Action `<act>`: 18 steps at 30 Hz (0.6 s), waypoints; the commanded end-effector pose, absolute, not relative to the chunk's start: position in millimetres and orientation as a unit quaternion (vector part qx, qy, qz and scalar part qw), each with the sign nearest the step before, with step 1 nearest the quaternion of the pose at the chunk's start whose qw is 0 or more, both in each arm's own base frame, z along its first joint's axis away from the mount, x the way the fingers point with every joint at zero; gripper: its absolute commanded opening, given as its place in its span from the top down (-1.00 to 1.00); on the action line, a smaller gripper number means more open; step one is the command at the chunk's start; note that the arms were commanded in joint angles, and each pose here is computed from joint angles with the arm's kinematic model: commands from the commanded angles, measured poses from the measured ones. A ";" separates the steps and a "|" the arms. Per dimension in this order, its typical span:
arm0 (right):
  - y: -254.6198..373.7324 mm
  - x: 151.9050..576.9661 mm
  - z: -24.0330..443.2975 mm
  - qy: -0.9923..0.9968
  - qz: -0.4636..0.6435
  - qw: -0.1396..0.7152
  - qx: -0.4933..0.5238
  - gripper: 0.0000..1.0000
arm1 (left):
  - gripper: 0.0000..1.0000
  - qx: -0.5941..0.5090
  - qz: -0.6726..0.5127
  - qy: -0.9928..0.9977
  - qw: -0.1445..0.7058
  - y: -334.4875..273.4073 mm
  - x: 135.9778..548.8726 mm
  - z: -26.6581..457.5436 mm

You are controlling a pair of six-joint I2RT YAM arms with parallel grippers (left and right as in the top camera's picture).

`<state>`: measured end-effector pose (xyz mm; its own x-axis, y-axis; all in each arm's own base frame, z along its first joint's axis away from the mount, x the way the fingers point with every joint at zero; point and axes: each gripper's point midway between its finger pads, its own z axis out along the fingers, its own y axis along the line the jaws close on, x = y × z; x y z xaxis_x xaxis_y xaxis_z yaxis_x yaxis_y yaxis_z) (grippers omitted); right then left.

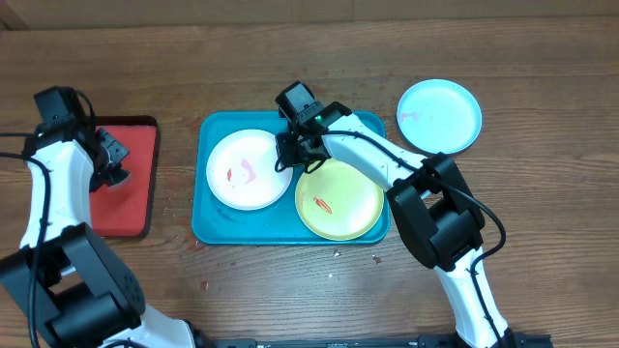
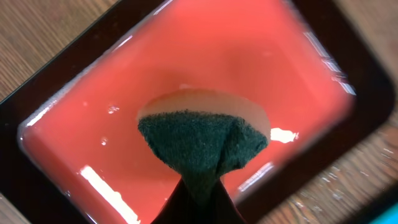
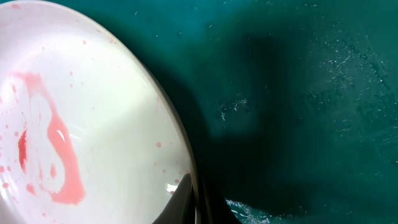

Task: Clean dirty plates on tray and stack at the side
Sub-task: 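Dip the green sponge into the red tray with the left gripper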

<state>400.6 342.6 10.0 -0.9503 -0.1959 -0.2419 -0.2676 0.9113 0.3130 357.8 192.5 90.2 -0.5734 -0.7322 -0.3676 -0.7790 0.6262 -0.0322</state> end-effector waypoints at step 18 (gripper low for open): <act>331.9 395.3 -1.8 0.978 0.146 0.096 -0.115 0.92 | 0.91 -0.413 0.050 0.905 0.086 194.0 355.5 -8.0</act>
<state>400.2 342.3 9.8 -0.9507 -0.1963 -0.2399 -0.2670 0.9117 0.3122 360.5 197.8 8.4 -0.6099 -0.7541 -0.2435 -0.7794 0.6264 0.0126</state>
